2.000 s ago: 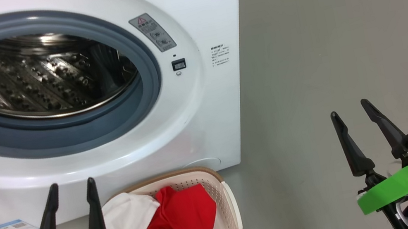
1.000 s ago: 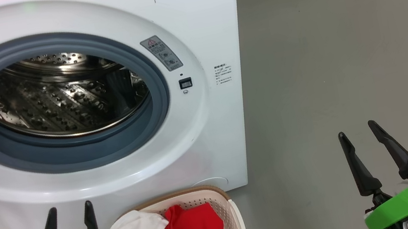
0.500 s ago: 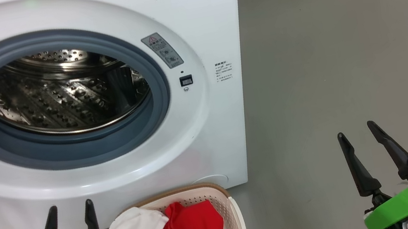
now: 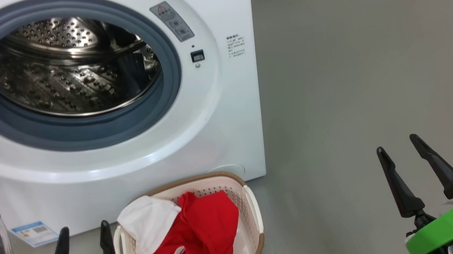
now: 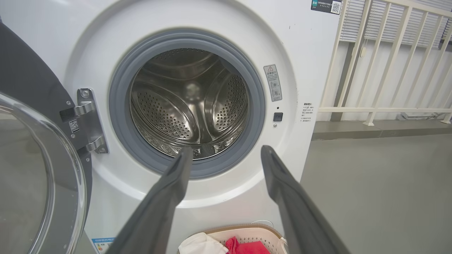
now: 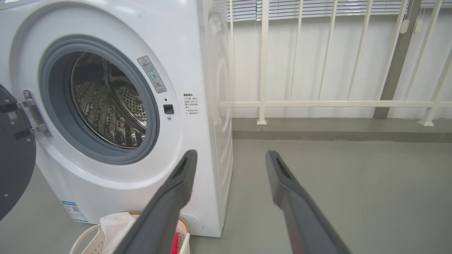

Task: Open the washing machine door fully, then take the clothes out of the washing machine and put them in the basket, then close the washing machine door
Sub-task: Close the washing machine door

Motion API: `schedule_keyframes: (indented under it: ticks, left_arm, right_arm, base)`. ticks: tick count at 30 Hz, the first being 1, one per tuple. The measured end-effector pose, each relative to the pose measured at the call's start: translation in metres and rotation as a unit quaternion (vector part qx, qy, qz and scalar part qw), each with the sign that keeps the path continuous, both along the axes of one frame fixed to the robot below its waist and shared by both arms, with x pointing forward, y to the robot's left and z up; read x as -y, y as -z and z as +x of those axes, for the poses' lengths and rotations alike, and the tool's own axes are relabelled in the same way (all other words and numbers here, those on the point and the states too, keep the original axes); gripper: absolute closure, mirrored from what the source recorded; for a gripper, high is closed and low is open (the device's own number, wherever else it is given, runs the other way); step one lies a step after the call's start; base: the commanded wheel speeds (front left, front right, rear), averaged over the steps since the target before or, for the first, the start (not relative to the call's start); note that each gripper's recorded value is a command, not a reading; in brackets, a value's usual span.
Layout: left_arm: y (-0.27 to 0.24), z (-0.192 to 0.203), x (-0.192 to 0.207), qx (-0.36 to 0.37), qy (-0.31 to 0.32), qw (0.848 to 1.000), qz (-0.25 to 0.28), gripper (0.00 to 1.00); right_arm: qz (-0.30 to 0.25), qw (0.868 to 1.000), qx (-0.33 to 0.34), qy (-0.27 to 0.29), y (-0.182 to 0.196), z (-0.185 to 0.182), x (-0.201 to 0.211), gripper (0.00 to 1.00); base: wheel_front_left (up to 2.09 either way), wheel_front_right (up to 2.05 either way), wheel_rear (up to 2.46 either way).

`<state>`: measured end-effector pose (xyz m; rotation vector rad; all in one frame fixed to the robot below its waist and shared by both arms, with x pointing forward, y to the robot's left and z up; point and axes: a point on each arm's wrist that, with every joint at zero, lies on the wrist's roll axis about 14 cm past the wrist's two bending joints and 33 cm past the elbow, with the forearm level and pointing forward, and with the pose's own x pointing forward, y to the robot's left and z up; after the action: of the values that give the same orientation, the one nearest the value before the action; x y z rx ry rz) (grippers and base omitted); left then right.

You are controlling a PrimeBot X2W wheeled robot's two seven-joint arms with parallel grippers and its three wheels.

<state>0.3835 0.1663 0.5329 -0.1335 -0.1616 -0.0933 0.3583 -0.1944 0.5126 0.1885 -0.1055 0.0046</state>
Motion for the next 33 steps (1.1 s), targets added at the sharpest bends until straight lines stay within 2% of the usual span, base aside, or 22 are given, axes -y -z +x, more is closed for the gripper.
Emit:
schedule_keyframes:
  ticks: [7,21,33]
  left_arm:
    - [0.001,-0.002,-0.004,-0.002,-0.005,1.0,-0.002,0.0]
    - [0.002,-0.002,-0.009,-0.003,-0.013,1.0,-0.001,0.0]
    - [0.0,-0.012,-0.036,-0.001,-0.073,0.997,-0.002,0.0]
  right_arm:
    - [0.0,1.0,-0.002,-0.003,0.002,0.002,-0.002,0.0]
    - [-0.001,1.0,-0.008,-0.009,0.005,0.005,-0.005,0.0]
    - [-0.002,0.999,-0.014,-0.052,0.01,0.019,-0.033,0.0]
  base:
    - [-0.77,0.77,0.0]
    - [-0.02,0.02,0.0]
    - [0.0,0.0,0.0]
